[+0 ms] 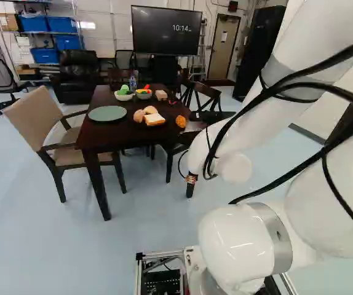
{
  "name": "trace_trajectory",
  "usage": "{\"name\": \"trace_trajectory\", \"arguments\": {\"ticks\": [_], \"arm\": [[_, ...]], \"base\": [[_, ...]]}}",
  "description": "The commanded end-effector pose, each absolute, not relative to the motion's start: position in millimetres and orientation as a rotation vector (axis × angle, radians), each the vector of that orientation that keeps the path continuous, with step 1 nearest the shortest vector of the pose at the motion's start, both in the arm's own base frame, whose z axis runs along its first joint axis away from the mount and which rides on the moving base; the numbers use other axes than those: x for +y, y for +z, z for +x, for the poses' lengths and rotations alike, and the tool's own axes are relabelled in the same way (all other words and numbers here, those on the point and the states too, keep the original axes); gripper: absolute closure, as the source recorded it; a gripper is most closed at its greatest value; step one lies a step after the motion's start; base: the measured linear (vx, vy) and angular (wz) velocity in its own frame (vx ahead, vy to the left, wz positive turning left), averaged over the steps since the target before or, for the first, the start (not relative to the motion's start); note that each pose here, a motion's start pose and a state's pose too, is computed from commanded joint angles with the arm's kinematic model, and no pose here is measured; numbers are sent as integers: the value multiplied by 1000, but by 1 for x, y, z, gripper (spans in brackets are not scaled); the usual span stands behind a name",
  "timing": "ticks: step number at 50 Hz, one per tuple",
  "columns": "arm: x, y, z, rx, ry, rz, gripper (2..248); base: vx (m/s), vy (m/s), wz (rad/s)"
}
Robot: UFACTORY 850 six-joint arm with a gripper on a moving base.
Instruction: Move the croissant to the empty plate
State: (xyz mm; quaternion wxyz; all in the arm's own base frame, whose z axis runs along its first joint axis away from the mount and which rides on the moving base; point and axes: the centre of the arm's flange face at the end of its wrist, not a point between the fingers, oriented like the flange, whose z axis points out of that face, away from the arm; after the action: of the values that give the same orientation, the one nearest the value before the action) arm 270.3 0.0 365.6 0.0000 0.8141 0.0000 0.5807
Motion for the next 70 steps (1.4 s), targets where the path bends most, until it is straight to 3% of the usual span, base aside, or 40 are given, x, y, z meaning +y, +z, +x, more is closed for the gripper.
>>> {"name": "trace_trajectory", "arguments": {"ticks": [26,70], "arm": [[0,366,270,0,1824,2558,3],[0,372,278,0,1842,2545,3]], "base": [[167,64,-14],[0,0,0]]}}
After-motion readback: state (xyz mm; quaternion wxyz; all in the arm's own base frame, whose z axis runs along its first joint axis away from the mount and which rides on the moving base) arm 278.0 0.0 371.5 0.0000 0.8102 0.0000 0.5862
